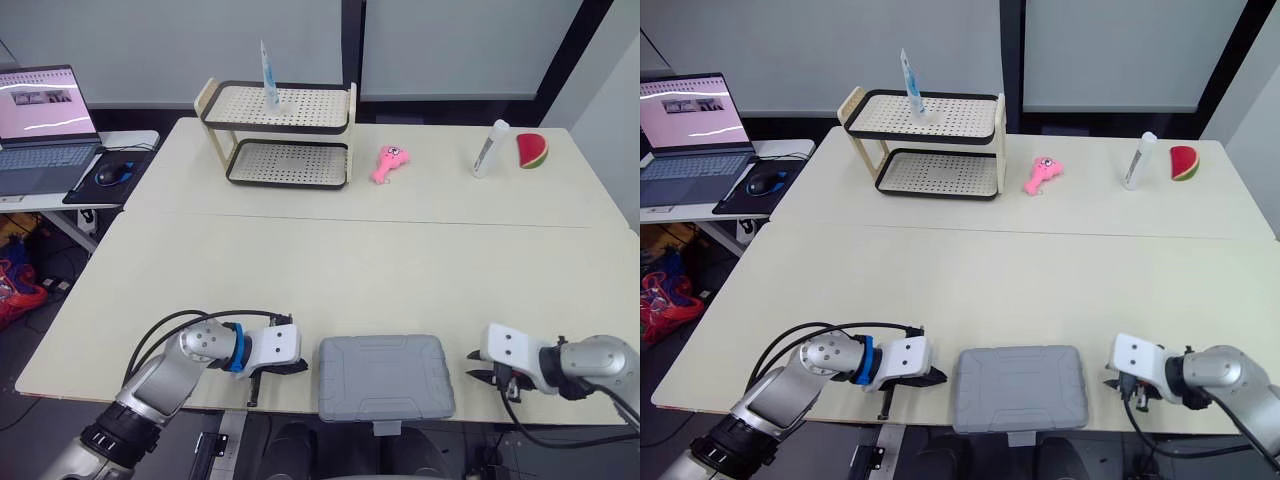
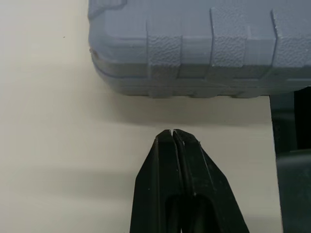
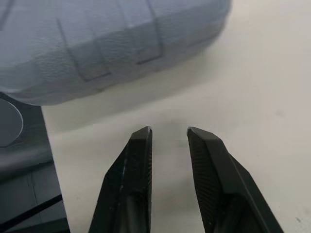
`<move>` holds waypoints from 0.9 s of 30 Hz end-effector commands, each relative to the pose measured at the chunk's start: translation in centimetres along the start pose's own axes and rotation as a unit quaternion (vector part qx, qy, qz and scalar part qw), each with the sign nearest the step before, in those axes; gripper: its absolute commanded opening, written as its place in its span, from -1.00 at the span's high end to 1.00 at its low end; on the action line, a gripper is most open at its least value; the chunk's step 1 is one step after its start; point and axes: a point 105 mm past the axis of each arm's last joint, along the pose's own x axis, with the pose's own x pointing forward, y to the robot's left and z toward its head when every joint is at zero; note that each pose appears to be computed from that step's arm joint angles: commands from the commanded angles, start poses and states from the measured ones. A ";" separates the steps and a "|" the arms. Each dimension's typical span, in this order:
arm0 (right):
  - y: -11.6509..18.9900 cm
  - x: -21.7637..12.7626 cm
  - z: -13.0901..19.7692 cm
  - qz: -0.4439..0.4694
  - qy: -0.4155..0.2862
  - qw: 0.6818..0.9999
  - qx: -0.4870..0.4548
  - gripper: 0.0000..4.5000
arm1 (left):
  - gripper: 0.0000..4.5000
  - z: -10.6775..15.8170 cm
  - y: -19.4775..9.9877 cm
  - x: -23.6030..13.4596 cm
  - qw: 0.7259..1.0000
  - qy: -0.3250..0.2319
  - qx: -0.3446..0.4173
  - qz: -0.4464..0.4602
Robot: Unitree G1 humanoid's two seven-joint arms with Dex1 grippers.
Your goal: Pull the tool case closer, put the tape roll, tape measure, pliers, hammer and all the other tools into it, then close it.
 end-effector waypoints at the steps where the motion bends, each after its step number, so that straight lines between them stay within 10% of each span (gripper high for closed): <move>1: 0.6 0.1 1.0 0.005 -0.010 1.000 -0.019 0.76 | 1.00 1.4 -0.2 0.7 1.000 -0.011 0.022 -0.005; 27: 0.0 -0.4 0.7 -0.020 0.009 1.000 0.001 0.87 | 1.00 0.6 1.3 0.9 0.999 0.010 0.032 0.012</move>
